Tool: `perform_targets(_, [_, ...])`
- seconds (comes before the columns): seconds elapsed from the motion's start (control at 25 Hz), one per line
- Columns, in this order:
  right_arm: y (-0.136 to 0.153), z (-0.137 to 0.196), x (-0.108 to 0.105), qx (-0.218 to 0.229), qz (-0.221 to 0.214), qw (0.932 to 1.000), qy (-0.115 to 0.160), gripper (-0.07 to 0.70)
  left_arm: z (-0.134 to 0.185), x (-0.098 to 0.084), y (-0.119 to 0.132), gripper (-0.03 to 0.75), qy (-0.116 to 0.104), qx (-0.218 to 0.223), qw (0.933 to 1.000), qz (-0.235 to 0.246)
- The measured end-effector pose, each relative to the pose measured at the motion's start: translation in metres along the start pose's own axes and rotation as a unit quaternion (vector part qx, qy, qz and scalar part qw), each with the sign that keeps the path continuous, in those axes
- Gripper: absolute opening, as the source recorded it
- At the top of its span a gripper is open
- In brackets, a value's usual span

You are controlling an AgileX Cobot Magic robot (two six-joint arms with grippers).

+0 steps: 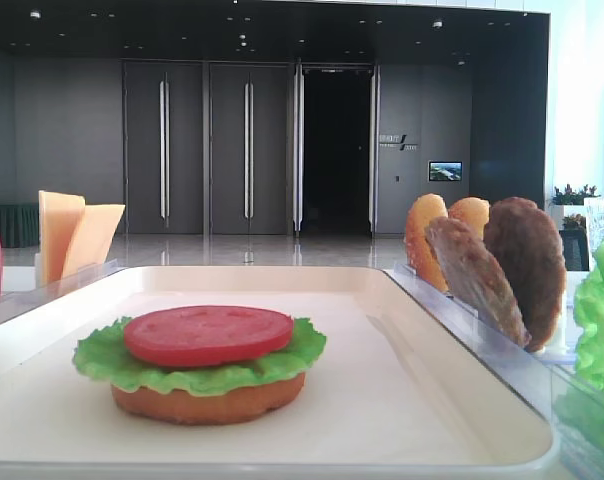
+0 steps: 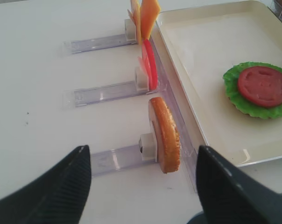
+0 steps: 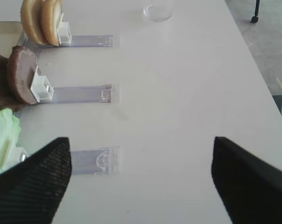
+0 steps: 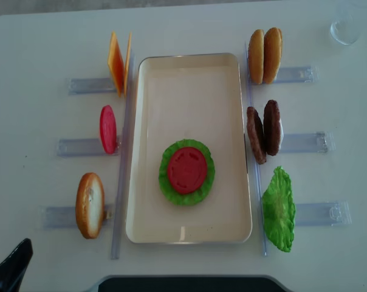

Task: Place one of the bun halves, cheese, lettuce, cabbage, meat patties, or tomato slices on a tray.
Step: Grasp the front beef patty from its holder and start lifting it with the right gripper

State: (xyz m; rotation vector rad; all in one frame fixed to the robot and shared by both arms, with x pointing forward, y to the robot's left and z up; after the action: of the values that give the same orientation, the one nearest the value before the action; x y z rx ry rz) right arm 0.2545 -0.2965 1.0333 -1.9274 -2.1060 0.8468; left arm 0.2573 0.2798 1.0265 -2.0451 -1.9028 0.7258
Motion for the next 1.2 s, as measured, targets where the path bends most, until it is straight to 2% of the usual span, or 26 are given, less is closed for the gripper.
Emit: perform_targets(1.2, [0.0,0.0,0.0,0.0,0.0,1.0,0.0,0.58,-0.0001,0.0,0.0,0.535,0.0,-0.001,1.0,0.0])
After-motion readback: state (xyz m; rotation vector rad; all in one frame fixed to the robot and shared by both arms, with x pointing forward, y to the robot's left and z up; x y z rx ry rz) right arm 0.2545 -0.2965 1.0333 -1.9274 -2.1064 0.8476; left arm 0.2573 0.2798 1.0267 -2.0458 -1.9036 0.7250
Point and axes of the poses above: a point on each arm's last joint axis where the gripper is mounted, y pointing out along that axis toward the gripper, x along the wrist's bending axis when the last joint is at zero, z = x × y, the point moved 3 cm from there along y, pointing out along that axis toward the gripper, and after that the axes turned 15 degrees about -y, right-handed, at the moved point
